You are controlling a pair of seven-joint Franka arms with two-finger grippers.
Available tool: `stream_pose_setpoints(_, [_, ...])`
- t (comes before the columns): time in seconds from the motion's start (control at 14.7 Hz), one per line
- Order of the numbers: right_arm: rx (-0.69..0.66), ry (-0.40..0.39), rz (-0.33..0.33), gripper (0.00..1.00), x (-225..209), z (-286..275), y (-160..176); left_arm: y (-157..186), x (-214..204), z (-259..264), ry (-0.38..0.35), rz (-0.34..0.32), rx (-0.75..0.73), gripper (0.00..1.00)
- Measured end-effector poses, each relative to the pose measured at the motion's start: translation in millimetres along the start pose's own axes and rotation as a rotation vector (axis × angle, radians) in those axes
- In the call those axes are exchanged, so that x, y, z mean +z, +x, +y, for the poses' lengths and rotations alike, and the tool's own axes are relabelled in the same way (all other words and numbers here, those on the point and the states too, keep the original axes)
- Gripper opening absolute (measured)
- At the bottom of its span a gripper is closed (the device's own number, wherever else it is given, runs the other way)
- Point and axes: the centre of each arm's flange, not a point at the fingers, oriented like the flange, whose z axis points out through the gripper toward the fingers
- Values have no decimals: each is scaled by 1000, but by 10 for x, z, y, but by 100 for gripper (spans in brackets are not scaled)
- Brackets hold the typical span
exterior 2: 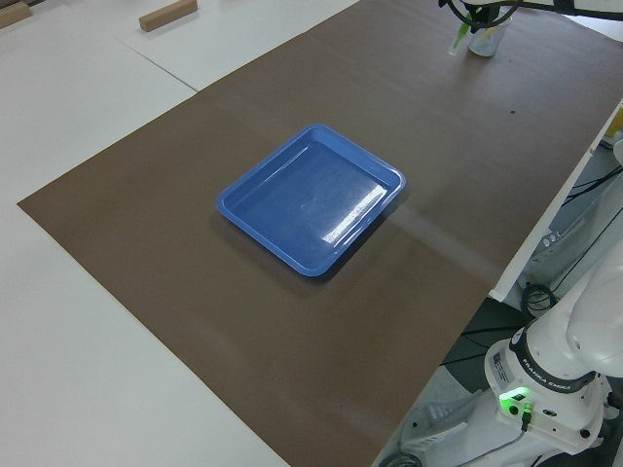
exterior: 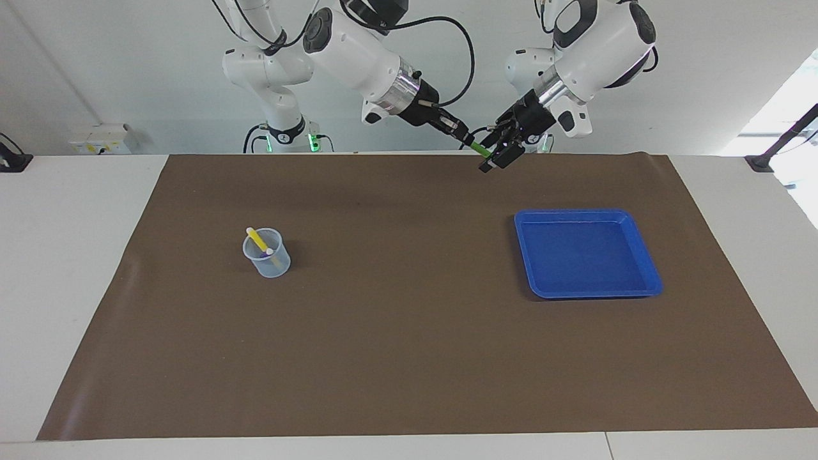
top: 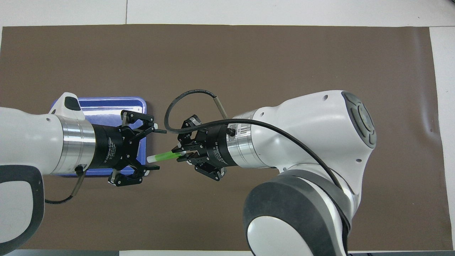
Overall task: Right arm passes pens to left for tray arrangement
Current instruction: 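Close the left gripper on the green pen and open the right gripper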
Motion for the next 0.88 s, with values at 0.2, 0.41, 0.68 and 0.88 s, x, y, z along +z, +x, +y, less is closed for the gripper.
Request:
stream_pose_setpoints(0.2, [0,0,0,18,-1,-1,-1,-18,-62,-39,-14,12,-9,81])
stream_pose_setpoints(0.41, [0,0,0,18,-1,-1,-1,31,14,-82,-32,22,-18,81])
stream_pose_setpoints(0.68, [0,0,0,18,-1,-1,-1,39,145,-210,-58,44,-23,81])
stream_pose_setpoints(0.88, [0,0,0,18,-1,-1,-1,39,133,-234,-67,46,-32,73])
